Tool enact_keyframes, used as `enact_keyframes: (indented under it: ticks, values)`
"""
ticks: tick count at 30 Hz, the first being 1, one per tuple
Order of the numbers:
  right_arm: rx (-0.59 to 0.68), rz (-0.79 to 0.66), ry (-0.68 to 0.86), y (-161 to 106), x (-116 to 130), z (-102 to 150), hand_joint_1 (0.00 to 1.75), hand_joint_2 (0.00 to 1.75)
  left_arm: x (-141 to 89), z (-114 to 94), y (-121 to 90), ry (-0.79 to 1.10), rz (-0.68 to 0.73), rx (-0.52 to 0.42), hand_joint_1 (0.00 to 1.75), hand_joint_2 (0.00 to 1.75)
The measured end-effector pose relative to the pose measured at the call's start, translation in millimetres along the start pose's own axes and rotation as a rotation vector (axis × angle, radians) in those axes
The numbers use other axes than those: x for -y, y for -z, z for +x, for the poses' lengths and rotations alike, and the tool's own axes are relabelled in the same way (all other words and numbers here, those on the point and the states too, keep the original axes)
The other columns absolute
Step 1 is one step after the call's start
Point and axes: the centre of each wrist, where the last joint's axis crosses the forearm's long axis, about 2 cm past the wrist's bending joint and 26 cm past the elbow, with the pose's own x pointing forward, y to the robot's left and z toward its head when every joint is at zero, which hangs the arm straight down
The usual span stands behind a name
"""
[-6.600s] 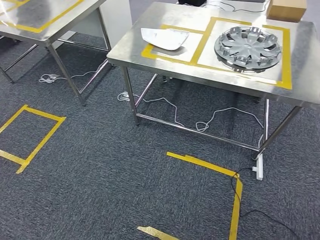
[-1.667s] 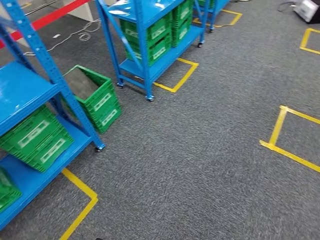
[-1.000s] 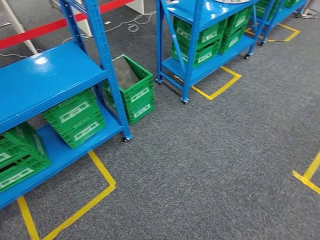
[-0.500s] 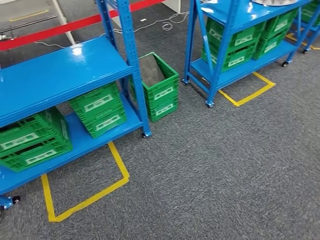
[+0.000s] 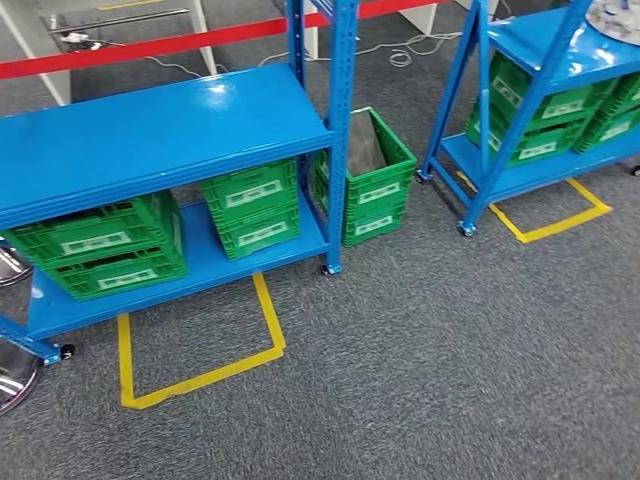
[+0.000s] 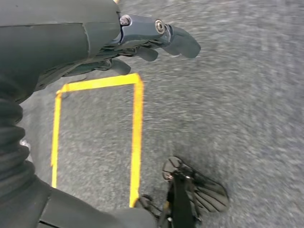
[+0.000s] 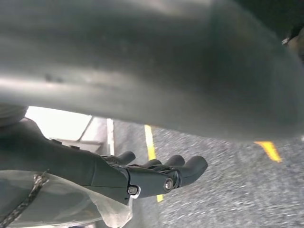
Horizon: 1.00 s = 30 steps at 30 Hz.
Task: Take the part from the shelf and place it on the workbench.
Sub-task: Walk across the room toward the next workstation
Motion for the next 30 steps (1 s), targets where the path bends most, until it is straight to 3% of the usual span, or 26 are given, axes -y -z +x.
enact_keyframes:
  ticks: [2,7,17,25,29,30]
  values:
    - [-0.009,-0.005,-0.005,0.5,1.0,-3.3,0.0,0.0,-5.6,2.4,3.6,0.021,0.002,-0.026,0.0,0.0]
    - [0.016,-0.014,-0.004,0.5,1.8,-1.7,0.0,0.0,-1.7,3.6,1.6,0.142,0.011,-0.067,0.0,0.0]
    - [0.003,-0.022,-0.003,0.7,2.3,-4.0,0.0,0.0,6.4,3.3,-2.9,0.212,0.003,-0.045,0.0,0.0]
    - [0.02,-0.086,-0.071,2.5,13.0,-0.4,0.0,0.0,27.4,4.6,-13.2,0.033,-0.07,-0.001,0.0,0.0]
    - [0.036,-0.106,-0.122,3.3,18.4,2.9,0.0,0.0,33.2,17.1,-12.3,0.085,-0.118,0.091,0.0,1.75]
    - [0.042,-0.104,-0.14,3.1,18.0,4.7,0.0,0.0,32.9,20.0,-11.2,0.083,-0.117,0.099,0.0,1.75]
